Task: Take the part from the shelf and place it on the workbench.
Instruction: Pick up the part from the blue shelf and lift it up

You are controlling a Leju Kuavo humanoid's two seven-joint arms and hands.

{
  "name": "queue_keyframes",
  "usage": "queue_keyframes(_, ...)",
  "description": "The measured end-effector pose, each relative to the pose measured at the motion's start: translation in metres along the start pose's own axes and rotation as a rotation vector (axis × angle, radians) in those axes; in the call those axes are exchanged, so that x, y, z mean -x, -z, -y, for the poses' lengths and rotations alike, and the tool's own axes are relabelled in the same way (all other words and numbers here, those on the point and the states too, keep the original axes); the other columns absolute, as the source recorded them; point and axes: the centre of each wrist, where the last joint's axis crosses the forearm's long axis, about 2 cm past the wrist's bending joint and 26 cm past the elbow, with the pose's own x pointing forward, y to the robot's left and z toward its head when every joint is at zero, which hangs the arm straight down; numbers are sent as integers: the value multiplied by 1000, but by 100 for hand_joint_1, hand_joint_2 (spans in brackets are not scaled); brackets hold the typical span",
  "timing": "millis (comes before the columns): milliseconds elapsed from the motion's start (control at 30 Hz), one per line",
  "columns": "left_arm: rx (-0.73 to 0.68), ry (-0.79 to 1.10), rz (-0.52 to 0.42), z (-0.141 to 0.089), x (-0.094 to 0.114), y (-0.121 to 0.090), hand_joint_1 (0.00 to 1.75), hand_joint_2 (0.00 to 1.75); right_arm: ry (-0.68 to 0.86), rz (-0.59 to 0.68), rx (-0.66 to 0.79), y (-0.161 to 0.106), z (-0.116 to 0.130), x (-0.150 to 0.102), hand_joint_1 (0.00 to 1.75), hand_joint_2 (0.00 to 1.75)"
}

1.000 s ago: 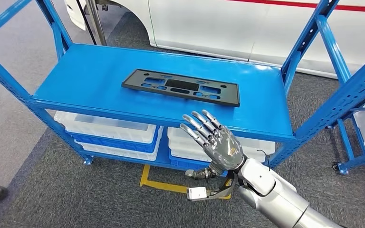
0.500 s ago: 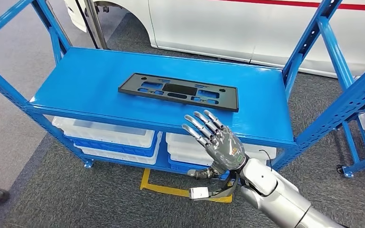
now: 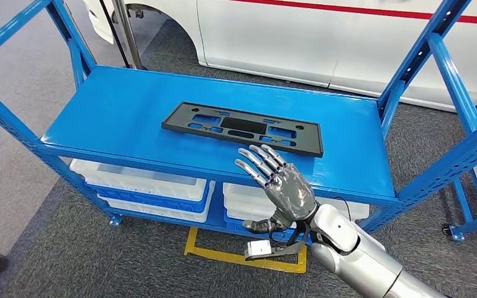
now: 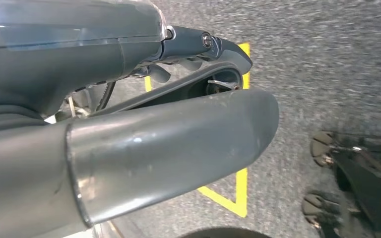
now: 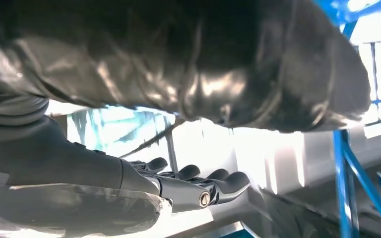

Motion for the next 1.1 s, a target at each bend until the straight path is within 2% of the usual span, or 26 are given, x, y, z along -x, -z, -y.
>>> queue_keyframes(733,-6,17,1,-2,1,0,0,0,45,13,8,14,-1,-10,0,0)
queue_keyframes(1100,-8,30,12,-3,0,0,0,0,108,0,-17,36,0,-7,0,0)
